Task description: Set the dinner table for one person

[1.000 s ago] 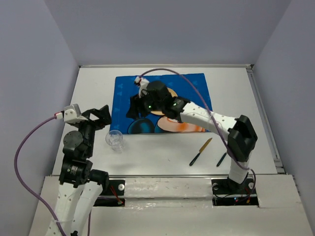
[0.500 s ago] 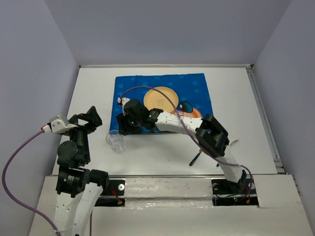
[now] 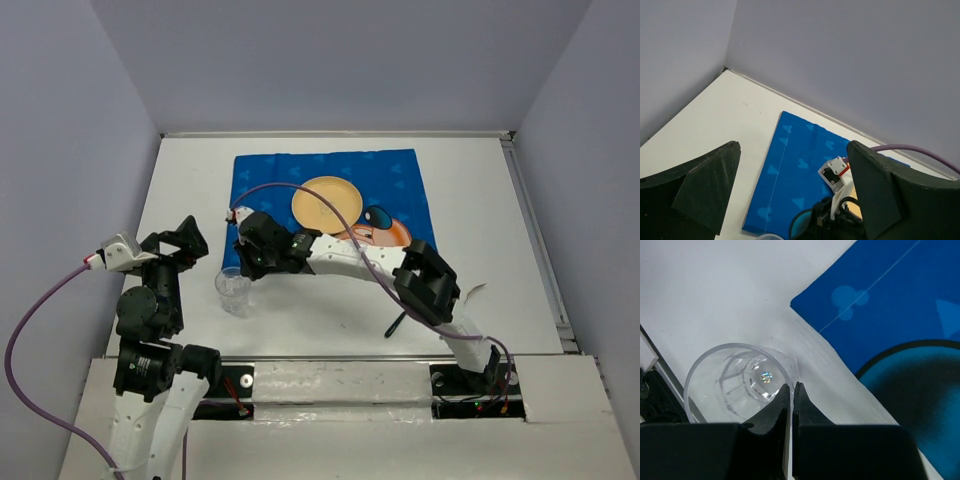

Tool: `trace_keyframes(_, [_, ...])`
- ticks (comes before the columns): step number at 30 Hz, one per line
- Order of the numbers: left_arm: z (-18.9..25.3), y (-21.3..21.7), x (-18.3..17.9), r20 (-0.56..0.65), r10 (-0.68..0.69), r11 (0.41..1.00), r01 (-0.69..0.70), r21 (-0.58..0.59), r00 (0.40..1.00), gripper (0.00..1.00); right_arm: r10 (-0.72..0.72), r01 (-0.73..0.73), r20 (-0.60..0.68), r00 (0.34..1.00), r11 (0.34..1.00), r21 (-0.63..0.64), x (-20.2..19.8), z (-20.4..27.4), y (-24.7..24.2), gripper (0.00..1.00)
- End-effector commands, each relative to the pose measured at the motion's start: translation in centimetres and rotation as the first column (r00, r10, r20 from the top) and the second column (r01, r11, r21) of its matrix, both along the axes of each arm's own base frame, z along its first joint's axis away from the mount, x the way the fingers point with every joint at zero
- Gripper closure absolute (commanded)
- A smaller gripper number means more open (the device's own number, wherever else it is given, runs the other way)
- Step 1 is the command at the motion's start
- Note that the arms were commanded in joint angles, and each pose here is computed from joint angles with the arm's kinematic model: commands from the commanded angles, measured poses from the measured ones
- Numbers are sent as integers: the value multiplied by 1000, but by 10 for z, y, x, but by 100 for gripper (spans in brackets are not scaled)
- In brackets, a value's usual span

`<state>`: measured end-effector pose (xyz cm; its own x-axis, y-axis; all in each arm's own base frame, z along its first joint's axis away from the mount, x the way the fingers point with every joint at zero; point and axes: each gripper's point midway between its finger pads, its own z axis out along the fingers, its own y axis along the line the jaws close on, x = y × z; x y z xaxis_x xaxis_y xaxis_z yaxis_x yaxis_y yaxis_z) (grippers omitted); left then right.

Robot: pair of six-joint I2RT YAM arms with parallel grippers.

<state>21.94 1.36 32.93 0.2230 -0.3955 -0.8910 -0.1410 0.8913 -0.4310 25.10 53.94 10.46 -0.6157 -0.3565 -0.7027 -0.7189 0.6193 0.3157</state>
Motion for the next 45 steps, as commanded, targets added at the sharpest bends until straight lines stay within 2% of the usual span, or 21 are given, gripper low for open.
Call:
trace_keyframes(1, [23,-3,-6,70,-21,1000,21,-3,997,1,-189,151,181,965,967,205,73,136,-40,100])
trace_keyframes(3, [22,-8,-5,70,-49,999,49,-1,996,1,-331,269,220,917,924,272,126,178,-96,100])
trace_keyframes(5, [20,-16,-4,66,-89,996,88,4,994,1,-427,352,237,873,887,299,161,193,-139,100])
trace_keyframes(6, [20,-19,-3,68,-107,994,107,5,992,1,-513,438,236,826,845,306,196,196,-182,100])
trace_keyframes(9, [20,-27,-2,67,-143,990,142,14,987,1,-622,543,219,752,772,330,239,205,-245,100])
trace_keyframes(10, [20,-29,-2,68,-156,988,155,16,985,1,-679,607,206,704,727,321,266,196,-285,100])
trace_keyframes(14, [21,-34,-2,71,-179,984,178,23,981,1,-794,734,164,586,605,308,317,178,-370,100])
trace_keyframes(16, [20,-37,-1,67,-192,981,191,22,979,1,-836,796,147,529,548,256,346,148,-409,100])
trace_keyframes(18, [19,-39,0,62,-202,979,201,25,977,1,-861,828,131,491,508,236,359,139,-433,100])
trace_keyframes(19, [18,-40,0,61,-205,979,204,25,977,1,-865,823,127,486,502,266,367,151,-441,100])
trace_keyframes(20, [18,-40,1,58,-205,979,204,27,977,1,-879,847,106,465,476,236,375,132,-458,100])
trace_keyframes(23, [18,-42,1,58,-212,977,211,28,976,1,-885,856,105,454,466,224,385,127,-469,100])
trace_keyframes(30, [16,-43,4,43,-212,977,211,34,976,1,-886,883,109,451,461,90,386,65,-483,100])
trace_keyframes(43, [17,-42,2,52,-211,977,210,35,976,1,-885,889,97,455,458,14,380,28,-486,100])
trace_keyframes(45, [17,-42,2,52,-213,977,212,34,976,1,-884,888,102,457,460,10,380,28,-487,97])
